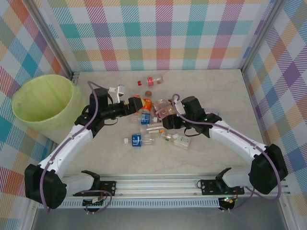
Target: Put the plastic bottles in the bin
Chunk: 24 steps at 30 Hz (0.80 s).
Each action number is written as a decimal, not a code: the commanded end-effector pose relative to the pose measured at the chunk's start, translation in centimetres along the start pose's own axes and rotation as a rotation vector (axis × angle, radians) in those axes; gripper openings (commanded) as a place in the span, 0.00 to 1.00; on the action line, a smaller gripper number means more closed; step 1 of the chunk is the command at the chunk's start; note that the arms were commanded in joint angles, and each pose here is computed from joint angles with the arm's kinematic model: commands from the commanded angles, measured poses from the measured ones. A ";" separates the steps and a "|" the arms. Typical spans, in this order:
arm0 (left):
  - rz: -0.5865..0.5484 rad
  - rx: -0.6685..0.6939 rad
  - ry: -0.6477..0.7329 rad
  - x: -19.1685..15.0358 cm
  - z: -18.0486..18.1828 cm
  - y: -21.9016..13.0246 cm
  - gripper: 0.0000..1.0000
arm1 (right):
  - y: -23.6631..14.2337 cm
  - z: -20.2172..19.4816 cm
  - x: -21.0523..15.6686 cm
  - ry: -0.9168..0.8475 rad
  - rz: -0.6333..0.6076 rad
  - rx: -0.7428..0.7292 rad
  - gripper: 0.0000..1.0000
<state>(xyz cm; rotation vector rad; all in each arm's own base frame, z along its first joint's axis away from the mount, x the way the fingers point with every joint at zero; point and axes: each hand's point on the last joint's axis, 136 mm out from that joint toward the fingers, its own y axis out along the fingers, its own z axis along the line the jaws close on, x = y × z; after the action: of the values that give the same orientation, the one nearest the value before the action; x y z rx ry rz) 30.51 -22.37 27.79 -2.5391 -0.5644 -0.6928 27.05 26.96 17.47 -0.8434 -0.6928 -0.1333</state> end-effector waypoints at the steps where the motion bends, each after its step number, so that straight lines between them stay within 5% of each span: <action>1: -0.036 -0.035 0.060 0.3 -1.2 0.6 0.99 | 0.2 4.6 1.9 -0.043 -0.027 0.194 0.46; 6: -0.098 0.020 0.043 0.9 -0.1 0.7 0.97 | 0.6 6.8 2.8 -0.055 -0.033 0.291 0.45; 19: 0.028 -0.104 0.094 -1.5 -1.4 2.1 0.93 | 1.0 11.7 3.7 -0.116 -0.002 0.437 0.46; 24: 0.027 -0.081 0.061 -1.9 -0.3 2.6 0.83 | 0.6 13.3 3.7 -0.152 -0.011 0.520 0.46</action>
<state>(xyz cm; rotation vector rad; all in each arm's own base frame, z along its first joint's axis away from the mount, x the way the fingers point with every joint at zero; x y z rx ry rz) 30.22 -24.75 27.05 -2.5825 -0.5081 -0.7959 24.26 35.93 22.14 -0.4919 -0.7370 0.0752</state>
